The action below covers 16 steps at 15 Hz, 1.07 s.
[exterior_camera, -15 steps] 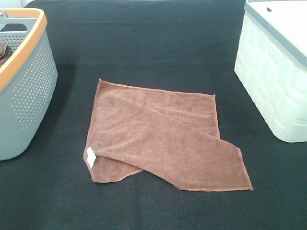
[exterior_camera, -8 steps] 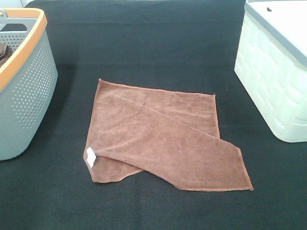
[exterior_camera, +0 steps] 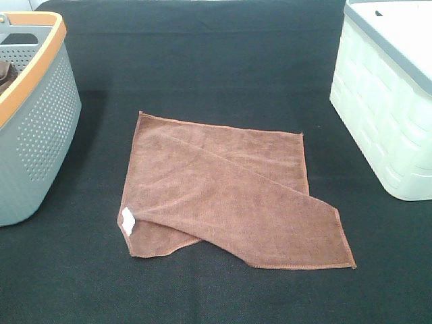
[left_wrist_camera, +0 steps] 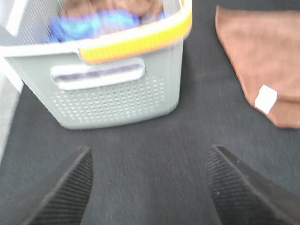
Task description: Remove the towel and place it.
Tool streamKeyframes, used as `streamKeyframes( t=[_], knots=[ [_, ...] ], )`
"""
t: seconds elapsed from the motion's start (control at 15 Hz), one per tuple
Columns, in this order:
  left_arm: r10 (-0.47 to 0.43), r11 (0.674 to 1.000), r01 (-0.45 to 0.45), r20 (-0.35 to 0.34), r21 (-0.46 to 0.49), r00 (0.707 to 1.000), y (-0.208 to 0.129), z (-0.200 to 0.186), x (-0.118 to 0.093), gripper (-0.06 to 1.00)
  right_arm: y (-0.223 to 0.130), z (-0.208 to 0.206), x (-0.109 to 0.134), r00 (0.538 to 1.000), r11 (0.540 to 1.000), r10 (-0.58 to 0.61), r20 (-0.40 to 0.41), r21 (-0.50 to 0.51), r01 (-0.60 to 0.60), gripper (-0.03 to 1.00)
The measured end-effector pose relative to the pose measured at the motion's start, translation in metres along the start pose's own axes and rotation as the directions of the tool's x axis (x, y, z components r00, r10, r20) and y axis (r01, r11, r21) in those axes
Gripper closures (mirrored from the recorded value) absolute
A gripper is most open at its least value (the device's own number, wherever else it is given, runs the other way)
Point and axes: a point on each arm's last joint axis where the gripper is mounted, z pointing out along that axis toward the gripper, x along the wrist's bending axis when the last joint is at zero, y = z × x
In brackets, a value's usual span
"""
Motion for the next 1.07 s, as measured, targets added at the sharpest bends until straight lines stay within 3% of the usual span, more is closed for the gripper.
streamKeyframes(
  t=[1.07],
  knots=[
    [-0.010, 1.000, 0.009, -0.010, -0.028, 1.000, -0.0019, -0.0041, -0.0005, 0.28, -0.0018, -0.0024, 0.0015, 1.000, 1.000, 0.007, -0.017, -0.020, -0.007, 0.12]
  ],
)
